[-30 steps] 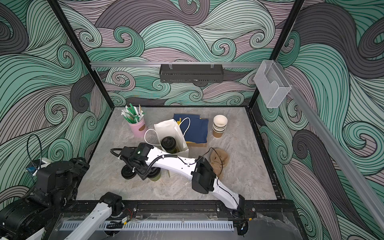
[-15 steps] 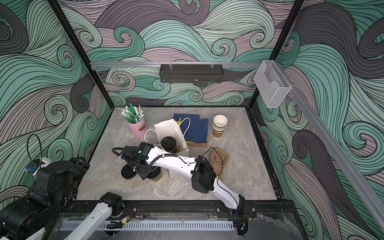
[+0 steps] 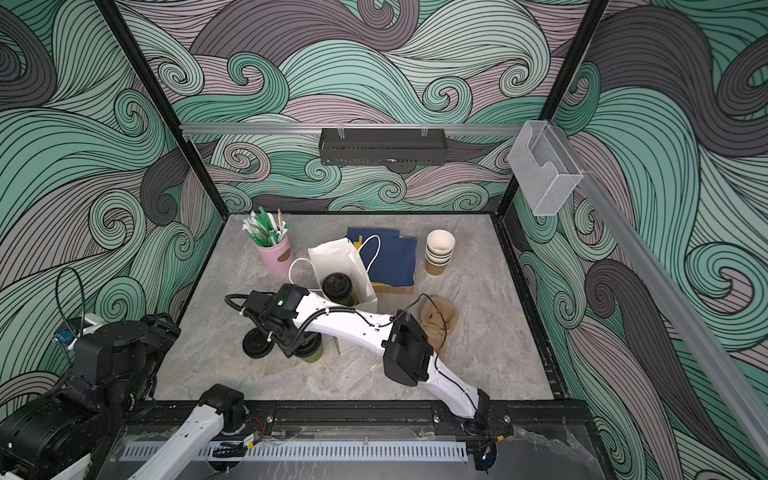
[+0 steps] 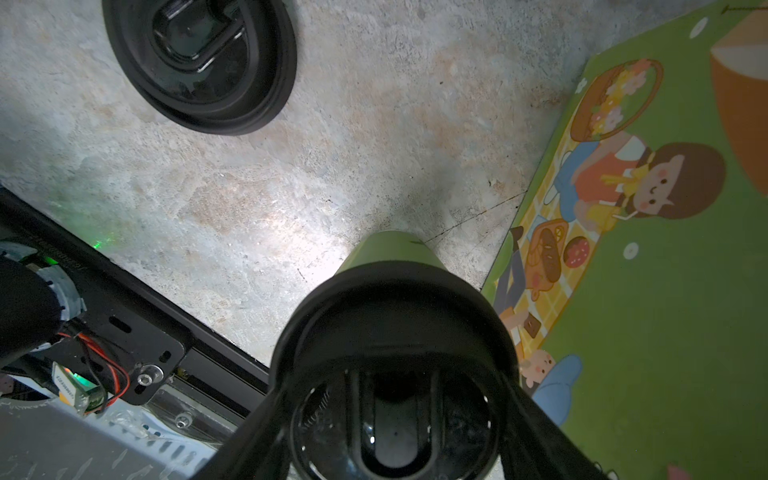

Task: Pack the takeout coffee
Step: 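Lift the green cup toward the bag while the left gripper grasps the bag rim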

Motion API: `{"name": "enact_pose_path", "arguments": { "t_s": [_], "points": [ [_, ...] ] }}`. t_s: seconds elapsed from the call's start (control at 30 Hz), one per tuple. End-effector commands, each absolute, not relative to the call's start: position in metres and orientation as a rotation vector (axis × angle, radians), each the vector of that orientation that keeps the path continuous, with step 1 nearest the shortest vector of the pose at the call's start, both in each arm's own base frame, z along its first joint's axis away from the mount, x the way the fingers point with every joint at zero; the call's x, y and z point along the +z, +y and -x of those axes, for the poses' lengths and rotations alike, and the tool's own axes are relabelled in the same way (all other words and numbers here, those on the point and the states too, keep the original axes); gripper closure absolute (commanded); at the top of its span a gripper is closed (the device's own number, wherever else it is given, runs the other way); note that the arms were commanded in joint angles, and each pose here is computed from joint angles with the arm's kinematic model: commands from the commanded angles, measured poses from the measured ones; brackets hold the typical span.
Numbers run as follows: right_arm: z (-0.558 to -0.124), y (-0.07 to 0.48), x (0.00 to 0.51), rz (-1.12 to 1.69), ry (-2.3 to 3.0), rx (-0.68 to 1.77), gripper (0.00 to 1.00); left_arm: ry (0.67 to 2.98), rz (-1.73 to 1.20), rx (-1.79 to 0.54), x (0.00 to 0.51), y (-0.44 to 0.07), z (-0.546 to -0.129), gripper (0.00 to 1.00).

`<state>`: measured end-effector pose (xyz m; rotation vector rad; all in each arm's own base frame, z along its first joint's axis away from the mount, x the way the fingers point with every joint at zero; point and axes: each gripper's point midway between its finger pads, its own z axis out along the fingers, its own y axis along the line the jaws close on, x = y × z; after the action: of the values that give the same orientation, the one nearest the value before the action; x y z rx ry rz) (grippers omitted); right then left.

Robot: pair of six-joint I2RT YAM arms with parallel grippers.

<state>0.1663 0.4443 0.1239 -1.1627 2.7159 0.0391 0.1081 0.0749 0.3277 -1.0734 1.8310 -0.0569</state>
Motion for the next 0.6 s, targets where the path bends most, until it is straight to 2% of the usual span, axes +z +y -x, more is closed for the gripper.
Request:
{"name": "enact_pose_path", "arguments": {
  "t_s": [0.0, 0.27, 0.57],
  "points": [
    [-0.16, 0.439, 0.137, 1.193, 2.696, 0.058, 0.33, 1.867, 1.033, -0.071, 0.326, 0.068, -0.116, 0.3],
    [-0.132, 0.433, 0.171, 1.307, 2.592, 0.128, 0.34, 1.925, 0.939, -0.152, 0.325, 0.046, -0.137, 0.28],
    [-0.091, 0.382, 0.215, 1.389, 2.532, 0.252, 0.34, 2.022, 0.739, -0.372, 0.325, -0.007, -0.183, 0.26]
  ]
}}
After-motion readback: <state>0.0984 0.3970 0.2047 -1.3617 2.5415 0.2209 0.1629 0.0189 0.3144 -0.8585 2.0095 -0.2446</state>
